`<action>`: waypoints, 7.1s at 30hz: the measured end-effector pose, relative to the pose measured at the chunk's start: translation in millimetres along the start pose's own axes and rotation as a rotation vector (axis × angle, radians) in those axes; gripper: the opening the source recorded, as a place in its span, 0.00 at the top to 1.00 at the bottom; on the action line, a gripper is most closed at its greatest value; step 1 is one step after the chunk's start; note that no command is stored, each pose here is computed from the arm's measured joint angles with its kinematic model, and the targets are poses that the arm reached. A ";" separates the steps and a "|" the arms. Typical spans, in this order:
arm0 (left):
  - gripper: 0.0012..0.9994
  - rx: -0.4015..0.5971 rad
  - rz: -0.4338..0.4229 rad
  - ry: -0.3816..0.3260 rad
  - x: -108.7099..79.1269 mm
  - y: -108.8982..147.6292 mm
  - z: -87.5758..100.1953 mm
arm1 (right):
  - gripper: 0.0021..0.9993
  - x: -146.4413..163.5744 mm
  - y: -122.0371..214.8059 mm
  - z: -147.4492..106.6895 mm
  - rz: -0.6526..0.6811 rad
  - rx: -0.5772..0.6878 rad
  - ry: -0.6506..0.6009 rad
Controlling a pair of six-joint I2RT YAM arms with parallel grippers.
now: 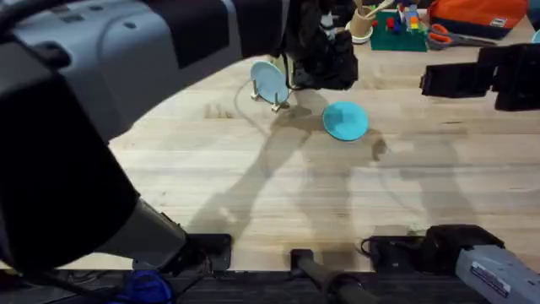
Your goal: Pick up the plates from the table one by one and place each into a slot on the dish rack.
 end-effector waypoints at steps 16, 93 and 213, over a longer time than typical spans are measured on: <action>0.96 0.030 0.035 0.038 36.6 -27.6 -18.2 | 0.01 0.0 0.0 0.0 0.000 0.000 0.000; 0.96 0.158 0.043 0.084 75.9 -85.3 -41.7 | 0.01 -0.3 -1.1 0.6 0.000 0.001 0.000; 0.96 0.158 0.043 0.084 75.8 -85.4 -41.8 | 0.15 62.2 -221.0 -35.3 0.797 0.376 -0.191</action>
Point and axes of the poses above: each hand's point on the last joint's axis, 136 mm out from that joint toward the fingers, its own y axis back along the fingers, its own x axis along the line the jaws close on, z = x × y, the point moved 1 cm from there along y, back along the fingers, and after that the axes turned 10 degrees about y, right-handed, at the moved point
